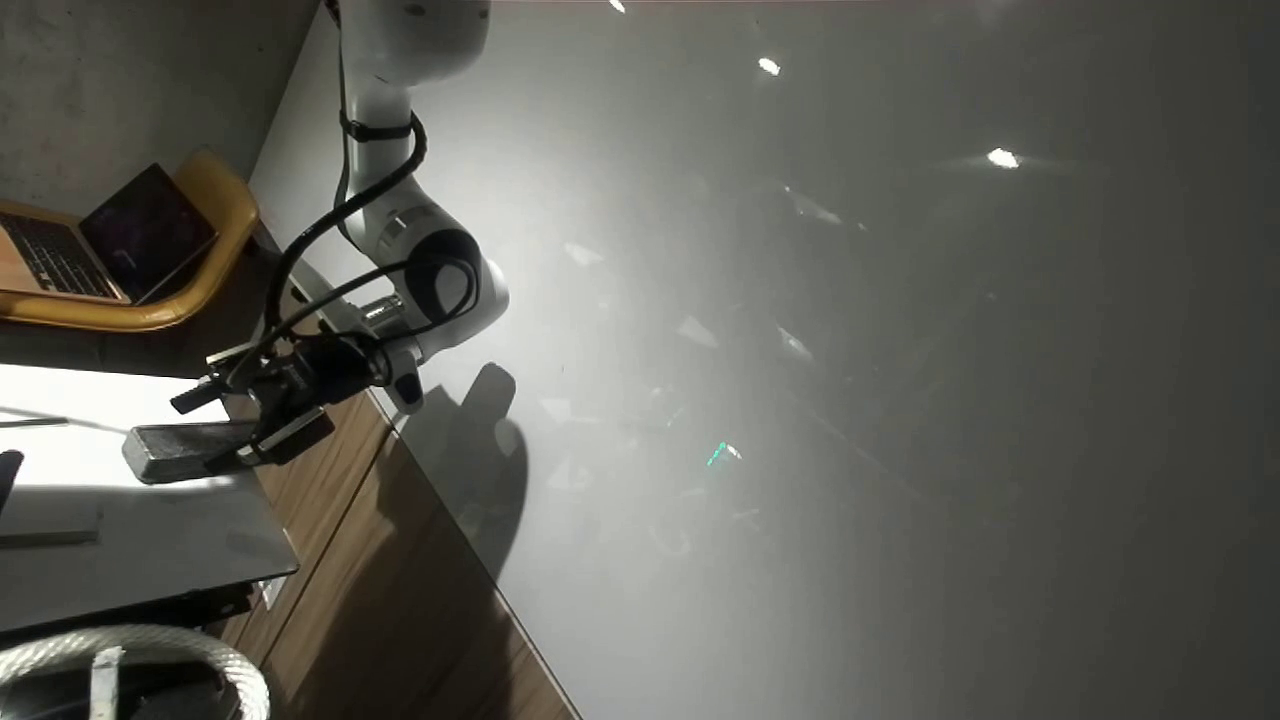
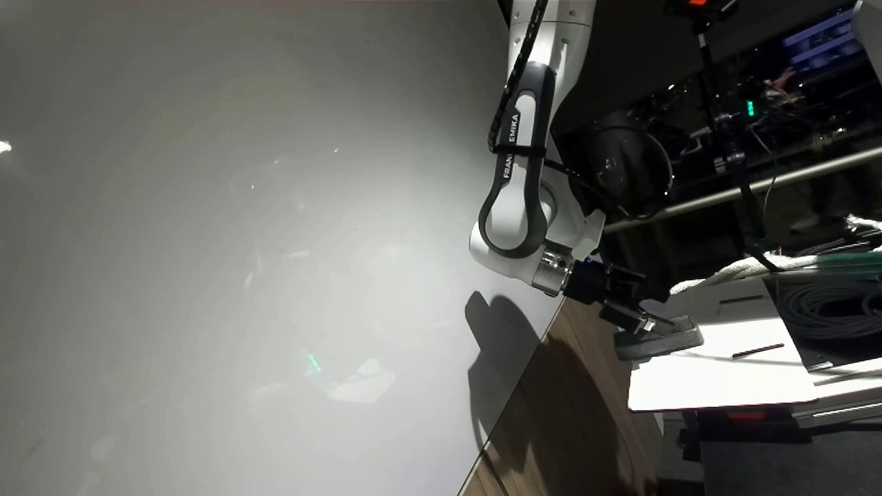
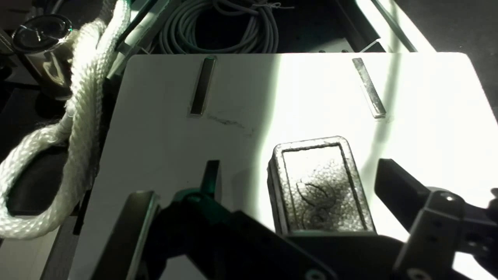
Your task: Use the duster to erase the markings on the whiteboard
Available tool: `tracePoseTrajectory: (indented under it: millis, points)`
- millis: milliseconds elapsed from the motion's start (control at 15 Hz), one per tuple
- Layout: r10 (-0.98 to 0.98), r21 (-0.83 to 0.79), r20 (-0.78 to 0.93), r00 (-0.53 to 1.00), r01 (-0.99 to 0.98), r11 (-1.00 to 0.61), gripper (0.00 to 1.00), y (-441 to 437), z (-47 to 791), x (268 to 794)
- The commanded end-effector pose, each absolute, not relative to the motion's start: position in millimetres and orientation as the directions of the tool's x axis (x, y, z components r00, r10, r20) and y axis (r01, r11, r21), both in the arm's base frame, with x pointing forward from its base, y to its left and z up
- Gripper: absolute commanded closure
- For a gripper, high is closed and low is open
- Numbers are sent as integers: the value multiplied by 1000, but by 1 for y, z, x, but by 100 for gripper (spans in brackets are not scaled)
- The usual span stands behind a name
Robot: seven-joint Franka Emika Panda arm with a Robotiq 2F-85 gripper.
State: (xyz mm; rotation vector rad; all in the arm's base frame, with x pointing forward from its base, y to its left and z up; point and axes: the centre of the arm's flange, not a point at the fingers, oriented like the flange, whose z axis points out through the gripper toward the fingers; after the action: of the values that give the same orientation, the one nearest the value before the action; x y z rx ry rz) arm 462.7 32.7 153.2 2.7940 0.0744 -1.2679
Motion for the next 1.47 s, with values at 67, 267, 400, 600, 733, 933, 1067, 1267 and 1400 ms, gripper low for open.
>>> tracePoseTrajectory:
  millis: [67,267,400,600,733,933,1067,1267,1400]
  points:
    - [36,17,-756,653,75,-997,0,36,157,467]
    - [57,28,-713,699,109,-994,0,47,169,467]
    - [68,65,-664,745,148,-987,0,62,182,466]
    - [100,119,-597,796,211,-970,0,86,196,463]
    - [118,176,-557,822,256,-951,0,96,200,453]
    - [139,227,-508,850,288,-930,0,92,200,438]
    - [155,231,-482,862,295,-927,0,85,194,431]
    - [183,204,-443,878,297,-933,0,79,187,426]
    - [195,197,-407,893,294,-935,0,80,188,425]
